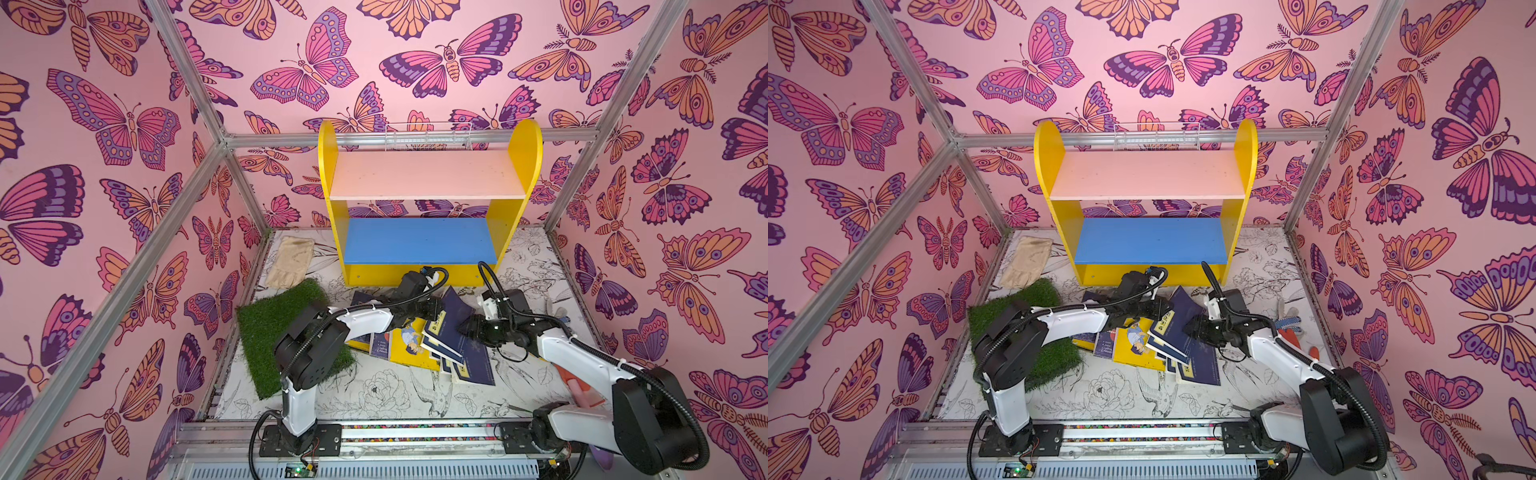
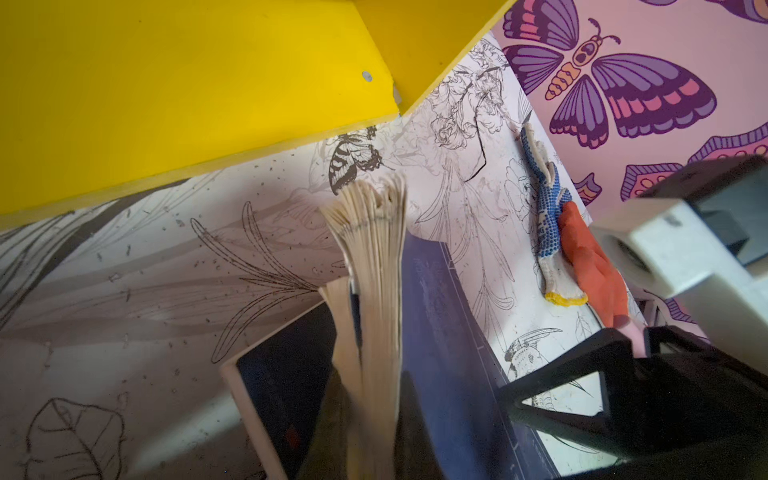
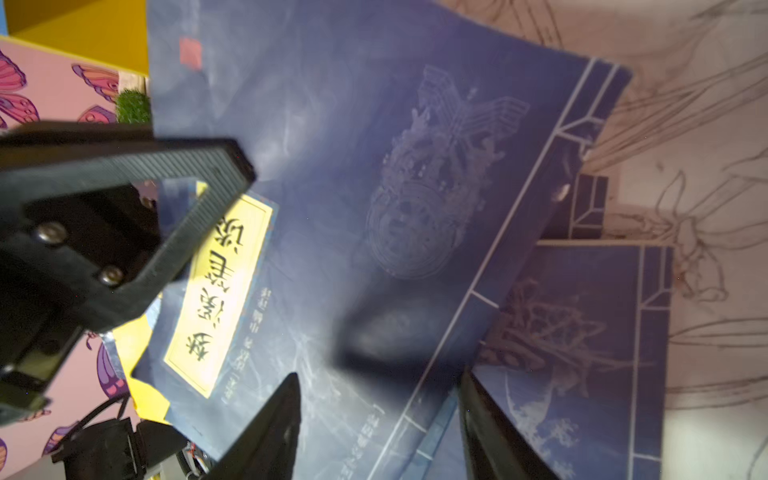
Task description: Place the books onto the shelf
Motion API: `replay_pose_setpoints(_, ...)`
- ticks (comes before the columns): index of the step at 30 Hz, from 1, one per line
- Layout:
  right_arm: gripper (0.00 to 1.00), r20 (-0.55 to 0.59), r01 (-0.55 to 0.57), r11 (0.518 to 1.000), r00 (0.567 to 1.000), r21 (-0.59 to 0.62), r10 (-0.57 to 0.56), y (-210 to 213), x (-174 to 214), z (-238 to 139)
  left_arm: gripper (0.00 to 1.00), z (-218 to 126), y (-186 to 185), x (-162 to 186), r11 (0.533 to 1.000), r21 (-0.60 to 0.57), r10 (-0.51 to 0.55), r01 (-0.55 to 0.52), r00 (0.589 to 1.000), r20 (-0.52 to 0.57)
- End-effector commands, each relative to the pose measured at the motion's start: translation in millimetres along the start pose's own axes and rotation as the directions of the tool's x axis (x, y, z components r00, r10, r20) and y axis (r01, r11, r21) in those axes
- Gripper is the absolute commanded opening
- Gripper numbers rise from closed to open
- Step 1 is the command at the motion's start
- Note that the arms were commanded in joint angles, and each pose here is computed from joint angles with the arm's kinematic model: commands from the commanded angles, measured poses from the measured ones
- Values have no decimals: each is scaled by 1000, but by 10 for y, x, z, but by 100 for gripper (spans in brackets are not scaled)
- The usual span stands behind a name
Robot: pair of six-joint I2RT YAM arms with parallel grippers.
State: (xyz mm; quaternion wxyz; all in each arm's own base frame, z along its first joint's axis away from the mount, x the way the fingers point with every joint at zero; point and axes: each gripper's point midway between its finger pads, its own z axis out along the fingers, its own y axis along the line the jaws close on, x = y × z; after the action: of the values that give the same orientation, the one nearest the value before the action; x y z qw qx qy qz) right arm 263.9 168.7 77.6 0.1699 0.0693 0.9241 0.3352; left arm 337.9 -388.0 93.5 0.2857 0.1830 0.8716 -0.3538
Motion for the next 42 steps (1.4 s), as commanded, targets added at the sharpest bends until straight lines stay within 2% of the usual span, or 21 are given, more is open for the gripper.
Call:
replay_pose_setpoints(1,59,116,46,992,993,-115,-33,312,-346,-111,0,17,172,434,998,-59,-18,11,992,-125)
replay_pose_setpoints(5,59,152,-34,995,987,-92,48,121,-419,-178,0,-23,196,419,997,-72,-18,10,993,-114)
replay_pose_setpoints(9,59,150,-66,991,985,-118,83,48,-429,-236,0,-133,203,345,998,-50,-31,26,995,-97)
replay_pose_setpoints(15,63,75,-19,971,996,-238,38,236,-324,-251,0,-339,319,220,992,11,-126,127,991,-48)
replay_pose_setpoints(16,47,62,-21,966,997,-256,38,260,-310,-244,0,-364,333,210,990,18,-136,137,990,-36)
replay_pose_setpoints(17,39,54,-26,964,998,-263,42,269,-299,-232,0,-386,348,203,989,21,-144,145,989,-26)
replay_pose_setpoints(19,32,38,-35,963,998,-266,46,256,-276,-200,0,-403,387,210,987,17,-159,159,987,-14)
replay_pose_setpoints(27,37,-102,-85,950,993,-300,57,286,-97,68,0,-419,522,263,981,-29,-190,191,982,21)
replay_pose_setpoints(42,38,-149,-120,961,985,-248,85,164,0,224,0,-398,574,314,979,-46,-196,197,980,18)
